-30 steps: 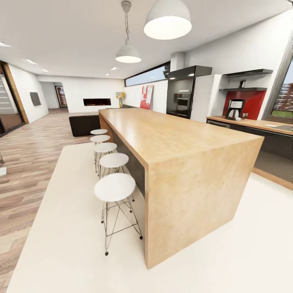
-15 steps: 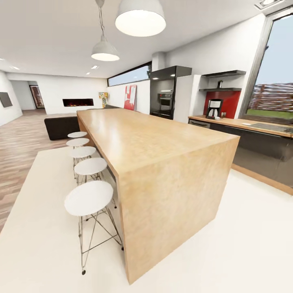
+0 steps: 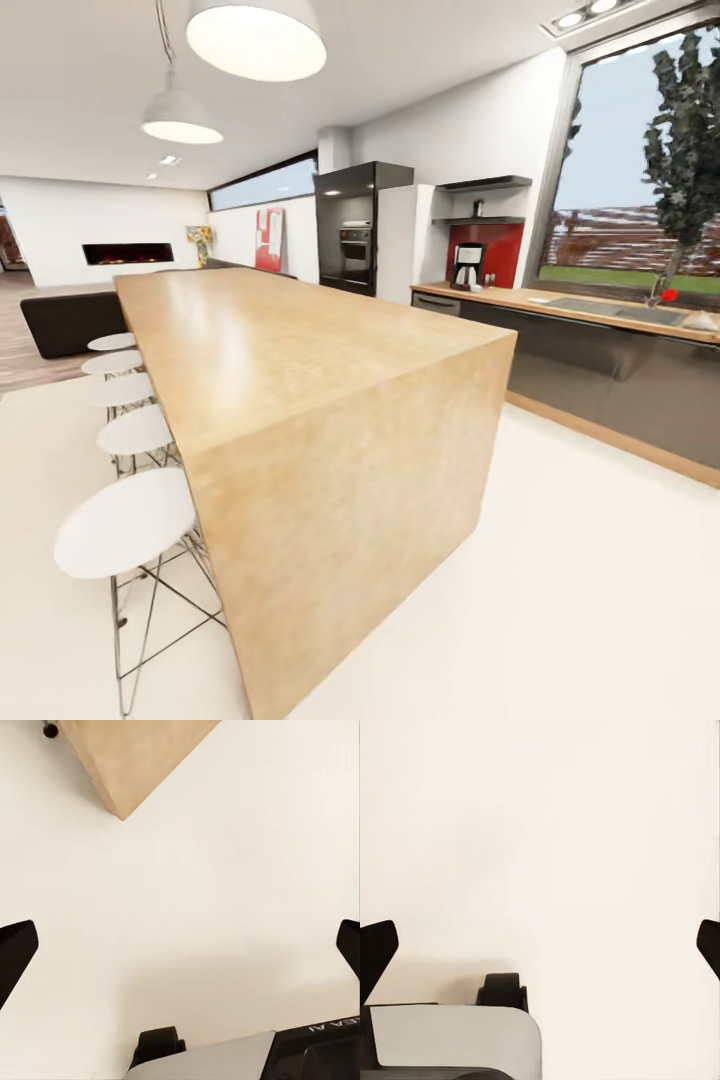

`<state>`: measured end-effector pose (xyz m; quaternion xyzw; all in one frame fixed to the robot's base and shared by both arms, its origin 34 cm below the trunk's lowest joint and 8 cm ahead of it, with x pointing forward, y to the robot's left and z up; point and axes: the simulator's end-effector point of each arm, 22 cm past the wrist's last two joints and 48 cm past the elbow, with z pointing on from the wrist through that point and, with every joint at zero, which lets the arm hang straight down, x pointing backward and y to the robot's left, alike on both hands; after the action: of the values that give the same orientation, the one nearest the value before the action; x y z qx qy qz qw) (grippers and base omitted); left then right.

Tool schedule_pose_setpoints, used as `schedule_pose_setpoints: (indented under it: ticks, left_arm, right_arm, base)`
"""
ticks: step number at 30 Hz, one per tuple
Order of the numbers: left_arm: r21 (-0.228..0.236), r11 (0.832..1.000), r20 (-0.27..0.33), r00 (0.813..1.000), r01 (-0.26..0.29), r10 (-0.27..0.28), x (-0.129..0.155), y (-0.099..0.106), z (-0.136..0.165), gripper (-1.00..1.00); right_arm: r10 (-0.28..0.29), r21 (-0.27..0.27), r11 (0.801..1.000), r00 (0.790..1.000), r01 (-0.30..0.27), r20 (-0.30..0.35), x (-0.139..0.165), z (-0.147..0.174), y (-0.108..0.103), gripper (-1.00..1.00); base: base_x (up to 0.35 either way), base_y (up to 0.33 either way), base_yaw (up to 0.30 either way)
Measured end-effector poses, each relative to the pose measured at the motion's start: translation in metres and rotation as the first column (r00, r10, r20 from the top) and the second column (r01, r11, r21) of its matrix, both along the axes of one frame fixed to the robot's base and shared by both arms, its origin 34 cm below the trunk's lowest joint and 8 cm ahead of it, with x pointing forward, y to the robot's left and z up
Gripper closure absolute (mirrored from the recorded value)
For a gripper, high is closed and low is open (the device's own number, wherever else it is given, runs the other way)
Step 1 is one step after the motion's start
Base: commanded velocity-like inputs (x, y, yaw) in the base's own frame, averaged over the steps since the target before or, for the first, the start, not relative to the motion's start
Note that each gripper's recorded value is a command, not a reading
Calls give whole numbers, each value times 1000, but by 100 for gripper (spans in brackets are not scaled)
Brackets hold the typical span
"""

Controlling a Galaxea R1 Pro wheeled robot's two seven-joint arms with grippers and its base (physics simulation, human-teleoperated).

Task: Set up a coffee station on the kitchen countertop: keep the coffee maker on the countertop, move the bottle of coffee from the kitchen shelf to the counter next to the coffee maker, place a paper coffee filter on top of the coffee maker, put the saucer next to the coffee maker with the coffee cup on the saucer, and place the electric kettle next to the coffee maker.

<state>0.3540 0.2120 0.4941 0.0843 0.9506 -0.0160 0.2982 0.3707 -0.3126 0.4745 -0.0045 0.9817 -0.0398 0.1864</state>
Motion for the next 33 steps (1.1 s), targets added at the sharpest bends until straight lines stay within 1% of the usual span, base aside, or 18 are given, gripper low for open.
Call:
schedule_pose_setpoints:
  ticks: [4,11,17,22,33]
  left_arm:
    - [0,1000,0,1000,1,-1,0,0,0,-100]
    - [0,1000,1,1000,2,-2,0,0,0,-100]
    - [0,1000,2,1000,1,-1,1,0,0,-100]
    - [0,1000,6,1000,0,0,2,0,1,-100]
    - [0,1000,12,1000,-1,1,4,0,3,-100]
  right_arm:
    - [0,0,1000,1000,0,0,0,0,0,-100]
    - [0,0,1000,1000,0,1,0,0,0,-100]
    - [1,0,1000,1000,-1,3,1,1,0,-100]
    - [2,0,1000,1000,-2,6,2,1,0,-100]
    - [2,0,1000,1000,-2,12,4,2,0,-100]
  base:
    - [78,-223,-245]
    - [77,-233,-123]
    - [70,-211,-234]
    - [24,-74,-263]
    - [3,-10,-269]
